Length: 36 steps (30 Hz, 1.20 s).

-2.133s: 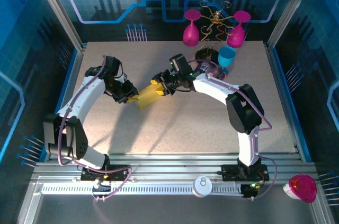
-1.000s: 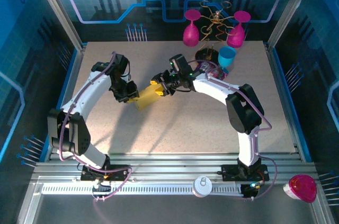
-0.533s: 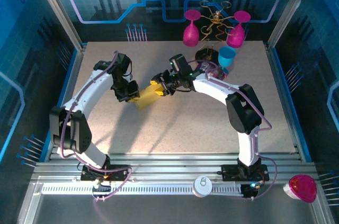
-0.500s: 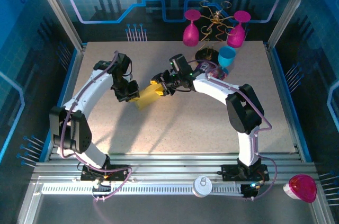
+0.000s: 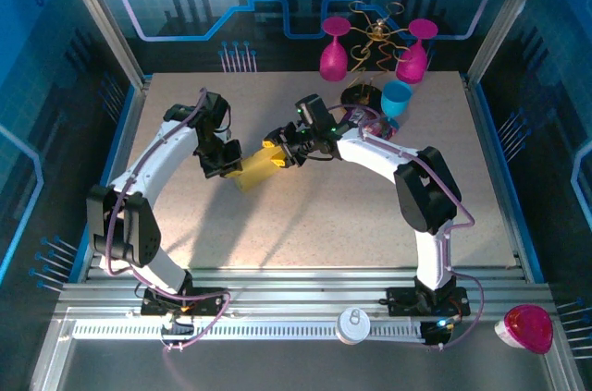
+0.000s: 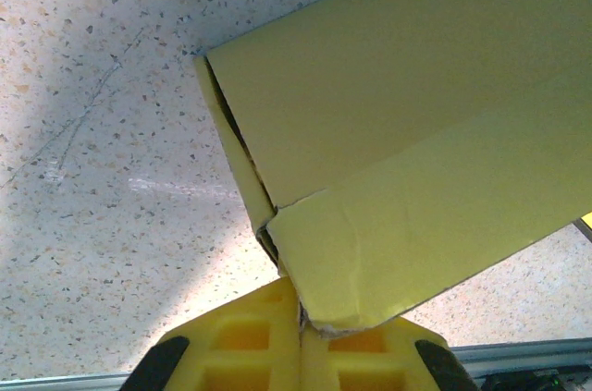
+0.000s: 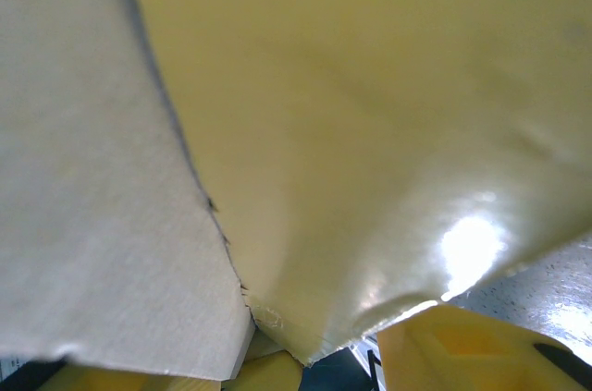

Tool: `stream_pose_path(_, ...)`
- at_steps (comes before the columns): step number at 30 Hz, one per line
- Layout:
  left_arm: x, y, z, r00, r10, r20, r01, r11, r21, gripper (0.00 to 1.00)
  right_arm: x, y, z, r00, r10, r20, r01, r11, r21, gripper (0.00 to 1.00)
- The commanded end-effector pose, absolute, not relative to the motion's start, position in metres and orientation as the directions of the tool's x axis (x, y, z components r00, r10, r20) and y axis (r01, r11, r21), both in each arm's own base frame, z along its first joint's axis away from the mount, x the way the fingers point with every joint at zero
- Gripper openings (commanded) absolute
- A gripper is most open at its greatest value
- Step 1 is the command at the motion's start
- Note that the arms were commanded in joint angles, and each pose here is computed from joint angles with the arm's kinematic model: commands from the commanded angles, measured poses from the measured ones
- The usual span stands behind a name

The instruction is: Fold the paper box

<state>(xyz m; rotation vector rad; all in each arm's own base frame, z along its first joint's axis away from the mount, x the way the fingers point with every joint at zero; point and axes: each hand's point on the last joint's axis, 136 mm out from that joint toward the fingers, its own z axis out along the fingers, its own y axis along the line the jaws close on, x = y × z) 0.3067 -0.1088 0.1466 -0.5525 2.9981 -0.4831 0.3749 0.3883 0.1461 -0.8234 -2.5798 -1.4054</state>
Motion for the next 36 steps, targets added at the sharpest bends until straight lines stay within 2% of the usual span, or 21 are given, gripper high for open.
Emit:
stream_pose_path(1,0.318,-0.111,0.153,-0.932,-0.362,-0.033,-0.332,0.884,-0.329,0.00,0.368,0.390,0.141,-0.843,0.400,0.359,0.521,0.446,0.727,0.45)
stream_pose_path(7,0.314,-0.110,0.146,-0.931,-0.363,-0.021,-0.339,0.886,-0.318,0.00,0.368,0.389,0.140,-0.842,0.404,0.358,0.522,0.445,0.728,0.45)
stream_pose_path(9,0.313,-0.109,0.143,-0.931,-0.363,-0.025,-0.337,0.886,-0.319,0.03,0.369,0.390,0.141,-0.843,0.402,0.357,0.521,0.444,0.729,0.45)
stream_pose_path(10,0.314,-0.110,0.142,-0.931,-0.363,-0.034,-0.332,0.884,-0.329,0.08,0.369,0.390,0.140,-0.843,0.404,0.356,0.520,0.444,0.729,0.45)
stream_pose_path(12,0.315,-0.114,0.145,-0.930,-0.364,-0.056,-0.320,0.873,-0.367,0.27,0.370,0.390,0.140,-0.843,0.404,0.355,0.520,0.444,0.730,0.45)
stream_pose_path(13,0.316,-0.115,0.149,-0.925,-0.372,-0.074,-0.317,0.866,-0.386,0.33,0.370,0.390,0.139,-0.843,0.403,0.355,0.520,0.445,0.729,0.45)
stream_pose_path(18,0.316,-0.121,0.184,-0.894,-0.428,-0.132,-0.319,0.814,-0.486,0.47,0.370,0.389,0.138,-0.841,0.408,0.355,0.523,0.446,0.726,0.44)
stream_pose_path(22,0.314,-0.122,0.209,-0.841,-0.524,-0.133,-0.360,0.726,-0.586,0.50,0.370,0.389,0.139,-0.842,0.407,0.354,0.521,0.442,0.730,0.44)
stream_pose_path(25,0.315,-0.119,0.213,-0.771,-0.635,-0.047,-0.439,0.584,-0.683,0.47,0.371,0.389,0.140,-0.842,0.409,0.352,0.520,0.441,0.732,0.44)
stream_pose_path(31,0.314,-0.119,0.195,-0.686,-0.717,0.123,-0.579,0.436,-0.689,0.45,0.372,0.390,0.140,-0.842,0.408,0.353,0.520,0.440,0.732,0.44)
stream_pose_path(36,0.318,-0.107,0.180,-0.588,-0.788,0.182,-0.648,0.325,-0.689,0.43,0.372,0.390,0.140,-0.842,0.409,0.351,0.519,0.440,0.733,0.44)
